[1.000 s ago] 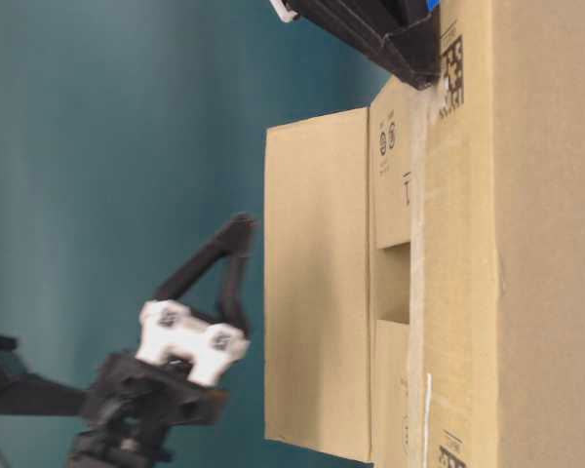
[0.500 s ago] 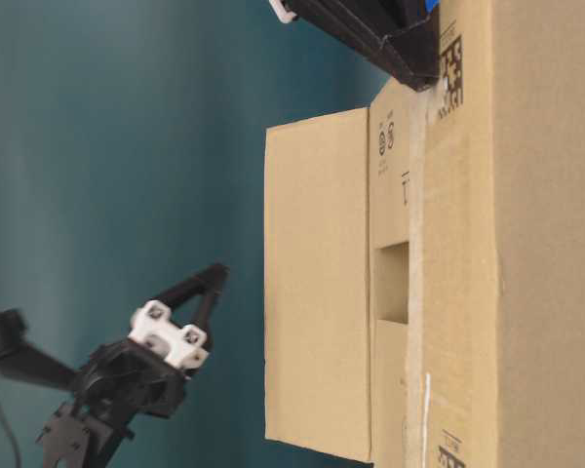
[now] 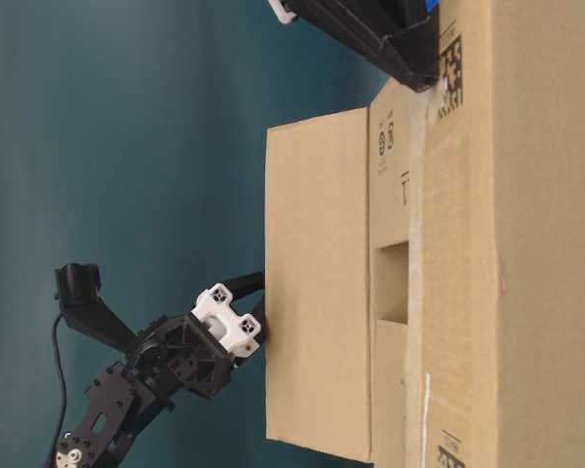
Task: Close the cardboard box.
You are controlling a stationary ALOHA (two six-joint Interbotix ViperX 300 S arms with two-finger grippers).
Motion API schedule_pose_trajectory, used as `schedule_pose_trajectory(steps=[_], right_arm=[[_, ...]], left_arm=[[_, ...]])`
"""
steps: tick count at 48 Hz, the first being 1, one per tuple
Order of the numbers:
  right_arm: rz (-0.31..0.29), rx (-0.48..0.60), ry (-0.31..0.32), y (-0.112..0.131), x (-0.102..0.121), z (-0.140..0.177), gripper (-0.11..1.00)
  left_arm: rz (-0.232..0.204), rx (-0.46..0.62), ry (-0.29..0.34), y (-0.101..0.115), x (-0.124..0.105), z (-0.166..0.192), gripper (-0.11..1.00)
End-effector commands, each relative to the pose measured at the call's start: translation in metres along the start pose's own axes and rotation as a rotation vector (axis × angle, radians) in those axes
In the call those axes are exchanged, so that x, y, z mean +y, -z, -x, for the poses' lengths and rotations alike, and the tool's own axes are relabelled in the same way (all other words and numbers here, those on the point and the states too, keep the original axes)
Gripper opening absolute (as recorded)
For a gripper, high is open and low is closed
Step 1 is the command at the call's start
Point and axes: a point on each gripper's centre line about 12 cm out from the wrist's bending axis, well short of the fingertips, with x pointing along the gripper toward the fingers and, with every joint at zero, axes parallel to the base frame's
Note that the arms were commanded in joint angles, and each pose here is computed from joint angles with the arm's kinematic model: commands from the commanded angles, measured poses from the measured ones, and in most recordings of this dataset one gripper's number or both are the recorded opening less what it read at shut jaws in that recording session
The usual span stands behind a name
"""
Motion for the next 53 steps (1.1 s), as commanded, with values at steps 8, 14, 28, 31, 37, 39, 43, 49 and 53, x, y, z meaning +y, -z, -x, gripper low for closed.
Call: schedule_pose_trajectory(steps=[8,14,28,31,37,39,43,49,53], right_arm=[[-0.003,-0.024,-0.001,-0.007,0.001,0.0,0.0],[-0.003,-0.025,0.001,-0.008,0.0,0.0,0.0],[-0.004,-0.025,0.004,-0.008,-0.001,0.0,0.0],[-0.006,-0.025,0.004,-0.008,-0.001,0.0,0.0],[-0.007,-0.025,0.006,-0.008,-0.002,0.0,0.0],[-0.007,-0.025,0.006,-0.008,-0.002,0.0,0.0],[-0.008,-0.026,0.009,-0.008,-0.003,0.0,0.0],[-0.01,-0.026,0.013,-0.008,-0.004,-0.001,0.0],[-0.013,-0.028,0.018,-0.009,-0.006,-0.001,0.0]], left_arm=[[-0.032,-0.05,0.034,-0.025,-0.02,0.017,0.0],[-0.051,-0.038,0.068,-0.027,-0.036,0.024,0.0],[-0.149,-0.071,0.19,-0.04,-0.101,0.05,0.0],[-0.165,-0.073,0.21,-0.039,-0.112,0.053,0.0],[-0.187,-0.071,0.253,-0.037,-0.134,0.057,0.0],[-0.18,-0.068,0.262,-0.035,-0.139,0.057,0.0],[-0.161,-0.062,0.279,-0.033,-0.147,0.06,0.0],[-0.121,-0.041,0.291,-0.023,-0.153,0.06,0.0],[-0.102,-0.03,0.3,-0.013,-0.159,0.058,0.0]])
